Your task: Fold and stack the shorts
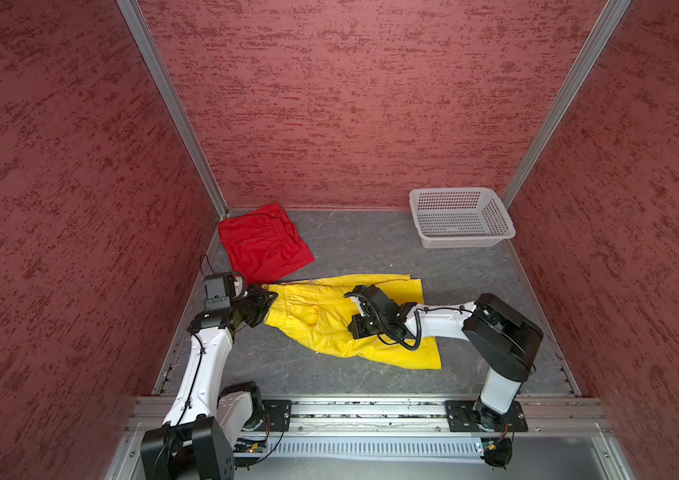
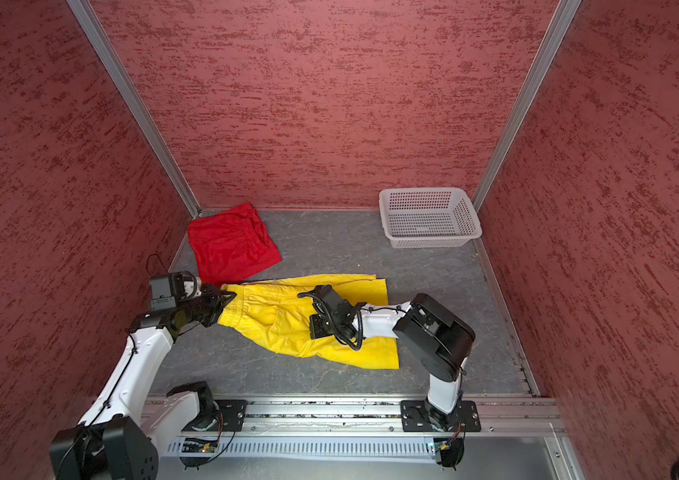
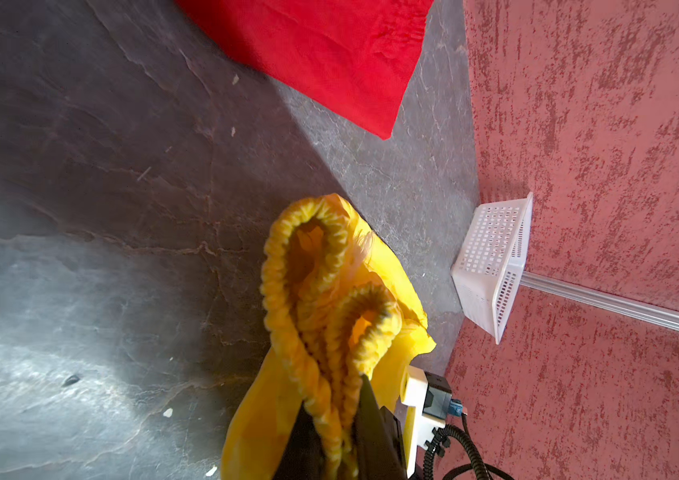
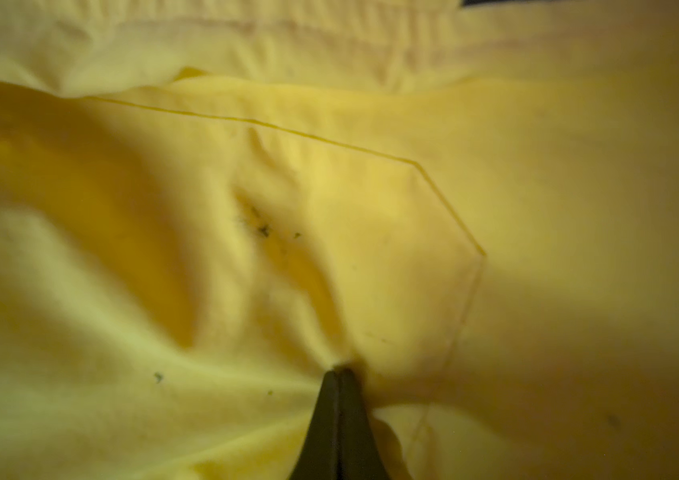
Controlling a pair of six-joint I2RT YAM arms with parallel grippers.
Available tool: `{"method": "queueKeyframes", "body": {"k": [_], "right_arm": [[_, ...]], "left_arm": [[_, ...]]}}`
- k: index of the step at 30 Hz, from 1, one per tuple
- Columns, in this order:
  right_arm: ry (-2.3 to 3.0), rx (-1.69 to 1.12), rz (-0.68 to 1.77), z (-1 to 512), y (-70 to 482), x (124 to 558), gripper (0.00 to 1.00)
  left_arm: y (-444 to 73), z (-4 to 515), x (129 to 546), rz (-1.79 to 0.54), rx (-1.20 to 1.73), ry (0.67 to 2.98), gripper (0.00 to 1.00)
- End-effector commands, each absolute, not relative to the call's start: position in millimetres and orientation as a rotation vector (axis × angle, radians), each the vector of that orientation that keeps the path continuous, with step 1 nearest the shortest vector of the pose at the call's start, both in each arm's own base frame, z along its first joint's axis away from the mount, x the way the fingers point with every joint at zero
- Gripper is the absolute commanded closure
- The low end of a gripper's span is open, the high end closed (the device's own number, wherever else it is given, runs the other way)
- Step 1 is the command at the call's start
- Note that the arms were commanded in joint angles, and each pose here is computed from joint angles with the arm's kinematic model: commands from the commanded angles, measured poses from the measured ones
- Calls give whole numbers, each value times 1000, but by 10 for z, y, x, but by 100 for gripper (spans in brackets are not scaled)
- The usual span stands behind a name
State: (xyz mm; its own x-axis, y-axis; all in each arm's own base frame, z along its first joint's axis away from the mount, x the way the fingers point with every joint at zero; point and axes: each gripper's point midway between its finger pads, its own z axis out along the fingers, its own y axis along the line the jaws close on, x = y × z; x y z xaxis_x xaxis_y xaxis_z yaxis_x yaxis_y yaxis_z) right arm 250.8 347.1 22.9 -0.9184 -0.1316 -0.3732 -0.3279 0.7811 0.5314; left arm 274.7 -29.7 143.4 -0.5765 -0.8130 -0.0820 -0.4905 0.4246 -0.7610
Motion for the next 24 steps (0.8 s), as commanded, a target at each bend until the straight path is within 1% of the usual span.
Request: {"method": "queueKeyframes", "body": {"k": [1,3,5,8,10,14,19,21,24], "right_arm": [[2744,-268,655,-92,2986,2611,94],[2717,-335,691,21,3087,2655,89],[2663,-374,794,251,3277,2690,84],[2578,-403,882,594,3476,2739,82],[2548,-399,903,719,3543,2782,79],[2566,-419,994,621,3791,2740,80],[2573,-498,1131,481,4280,2508,81],[2594,-530,1145,413,4396,2441,82],[2607,-557,1131,352,4439,2448,82]], "left_arm": [[-168,1525,2672,-943,-1088,2228,100],[-147,1507,2647,-945,-1097,2226,100],[-161,1483,2637,-956,-1106,2229,100],[-196,1491,2645,-988,-1112,2223,100],[-229,1523,2650,-1000,-1104,2219,100],[-349,1635,2673,-1026,-1061,2229,100],[-500,1721,2687,-1032,-1017,2247,100],[-549,1737,2691,-1040,-1007,2253,100],[-617,1771,2707,-1058,-990,2259,100]]}}
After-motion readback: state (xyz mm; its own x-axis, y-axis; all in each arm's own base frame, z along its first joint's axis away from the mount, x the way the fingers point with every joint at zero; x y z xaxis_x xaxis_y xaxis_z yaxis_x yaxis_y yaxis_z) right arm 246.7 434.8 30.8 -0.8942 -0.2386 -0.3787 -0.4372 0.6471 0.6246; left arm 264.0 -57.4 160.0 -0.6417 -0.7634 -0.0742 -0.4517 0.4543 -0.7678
